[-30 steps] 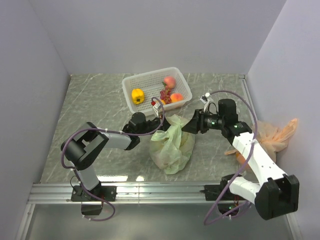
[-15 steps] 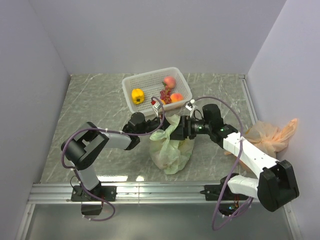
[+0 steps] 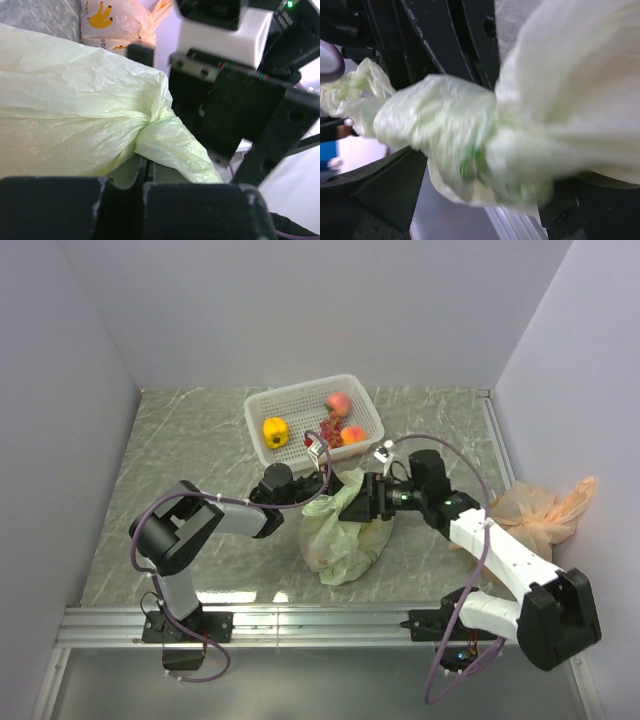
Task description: Place the fake fruits into the plastic bag and tie a complex knot
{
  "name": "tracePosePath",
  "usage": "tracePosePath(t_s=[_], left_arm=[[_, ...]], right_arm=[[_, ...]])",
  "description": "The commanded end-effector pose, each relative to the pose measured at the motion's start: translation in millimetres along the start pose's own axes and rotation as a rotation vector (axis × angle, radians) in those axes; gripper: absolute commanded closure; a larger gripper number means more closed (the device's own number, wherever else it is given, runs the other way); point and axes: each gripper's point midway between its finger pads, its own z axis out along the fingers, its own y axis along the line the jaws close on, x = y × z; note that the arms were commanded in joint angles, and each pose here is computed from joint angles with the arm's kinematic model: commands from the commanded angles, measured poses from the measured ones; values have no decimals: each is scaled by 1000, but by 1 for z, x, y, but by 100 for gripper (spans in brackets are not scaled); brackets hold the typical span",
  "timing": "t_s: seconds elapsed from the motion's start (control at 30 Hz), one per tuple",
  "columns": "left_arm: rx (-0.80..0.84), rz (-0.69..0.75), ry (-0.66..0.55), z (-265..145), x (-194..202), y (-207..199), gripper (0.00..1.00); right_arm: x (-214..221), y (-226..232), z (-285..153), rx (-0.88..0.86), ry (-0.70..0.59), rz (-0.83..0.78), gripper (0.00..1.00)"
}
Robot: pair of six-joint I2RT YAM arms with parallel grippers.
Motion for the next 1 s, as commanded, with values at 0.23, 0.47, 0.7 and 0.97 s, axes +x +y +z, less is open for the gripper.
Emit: tracePosePath(t_s=[0.23, 0.47, 0.7, 0.97], left_arm=[[84, 72, -33, 2, -11, -28, 100], [89, 68, -30, 4, -12, -28, 100], [97, 65, -28, 6, -11, -28, 100], [118, 62, -26, 11, -9, -33, 100]], right_arm=[[-7, 10, -67, 35, -68, -198, 32], [-31, -6, -56, 49, -180, -109, 62], [-36, 0, -36, -16, -174, -61, 65], [-11, 15, -5, -112, -71, 20, 83]])
